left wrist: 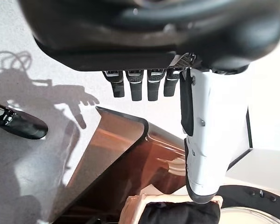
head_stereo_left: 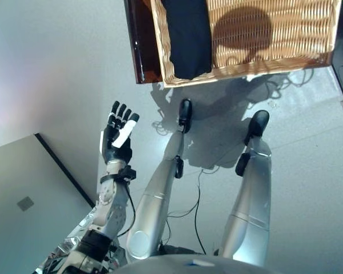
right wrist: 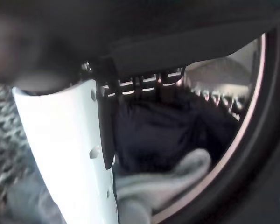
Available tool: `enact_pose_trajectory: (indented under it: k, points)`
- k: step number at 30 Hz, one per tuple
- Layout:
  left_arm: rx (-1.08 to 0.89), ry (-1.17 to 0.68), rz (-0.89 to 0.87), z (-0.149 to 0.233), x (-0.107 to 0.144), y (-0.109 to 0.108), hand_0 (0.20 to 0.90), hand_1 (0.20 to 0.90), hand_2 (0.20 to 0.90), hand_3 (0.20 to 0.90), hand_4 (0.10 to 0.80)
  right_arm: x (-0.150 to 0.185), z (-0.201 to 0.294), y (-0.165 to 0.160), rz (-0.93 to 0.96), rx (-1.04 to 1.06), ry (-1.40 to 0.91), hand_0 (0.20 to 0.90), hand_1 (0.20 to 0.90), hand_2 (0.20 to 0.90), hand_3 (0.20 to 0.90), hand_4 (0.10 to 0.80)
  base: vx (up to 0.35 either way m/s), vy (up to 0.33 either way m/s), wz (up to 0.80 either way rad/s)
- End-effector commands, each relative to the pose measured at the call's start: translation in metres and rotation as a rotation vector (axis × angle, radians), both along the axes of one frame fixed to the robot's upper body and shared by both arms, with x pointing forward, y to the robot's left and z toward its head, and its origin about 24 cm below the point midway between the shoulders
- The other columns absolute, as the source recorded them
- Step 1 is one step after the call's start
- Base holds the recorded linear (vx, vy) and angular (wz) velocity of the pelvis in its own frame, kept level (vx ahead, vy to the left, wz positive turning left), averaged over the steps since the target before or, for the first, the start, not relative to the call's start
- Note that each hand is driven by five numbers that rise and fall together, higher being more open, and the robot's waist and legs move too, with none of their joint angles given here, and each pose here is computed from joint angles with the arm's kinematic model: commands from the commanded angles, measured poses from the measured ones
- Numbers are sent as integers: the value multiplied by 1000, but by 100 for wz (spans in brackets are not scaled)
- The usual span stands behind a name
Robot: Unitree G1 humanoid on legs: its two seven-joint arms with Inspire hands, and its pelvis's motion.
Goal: Pick up the clothes and place them into the washing machine
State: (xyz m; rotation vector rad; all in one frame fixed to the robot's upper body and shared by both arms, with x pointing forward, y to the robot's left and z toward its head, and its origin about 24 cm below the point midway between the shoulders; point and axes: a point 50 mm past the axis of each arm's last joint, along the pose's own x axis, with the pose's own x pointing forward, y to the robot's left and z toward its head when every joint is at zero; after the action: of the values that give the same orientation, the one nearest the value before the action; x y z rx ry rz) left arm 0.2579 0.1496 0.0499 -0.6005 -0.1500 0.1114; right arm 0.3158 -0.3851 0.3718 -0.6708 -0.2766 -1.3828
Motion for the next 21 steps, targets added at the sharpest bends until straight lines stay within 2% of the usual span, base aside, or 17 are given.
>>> enact_pose_trajectory:
  k: [1, 9, 21]
  points:
    - [19, -155, 90, 28, -1, 21, 900, 900, 900, 900, 800, -17, 30, 0, -70, -224, -52, 900, 900, 900, 900, 800, -9, 32, -1]
    - [11, -156, 104, 28, 1, 22, 900, 900, 900, 900, 800, 1, 7, 10, -12, -231, -27, 900, 900, 900, 900, 800, -6, 29, 0]
    - [-4, -129, 122, 22, 2, 24, 900, 900, 900, 900, 800, 38, -55, 39, 110, -175, 46, 900, 900, 900, 900, 800, 13, 37, -6]
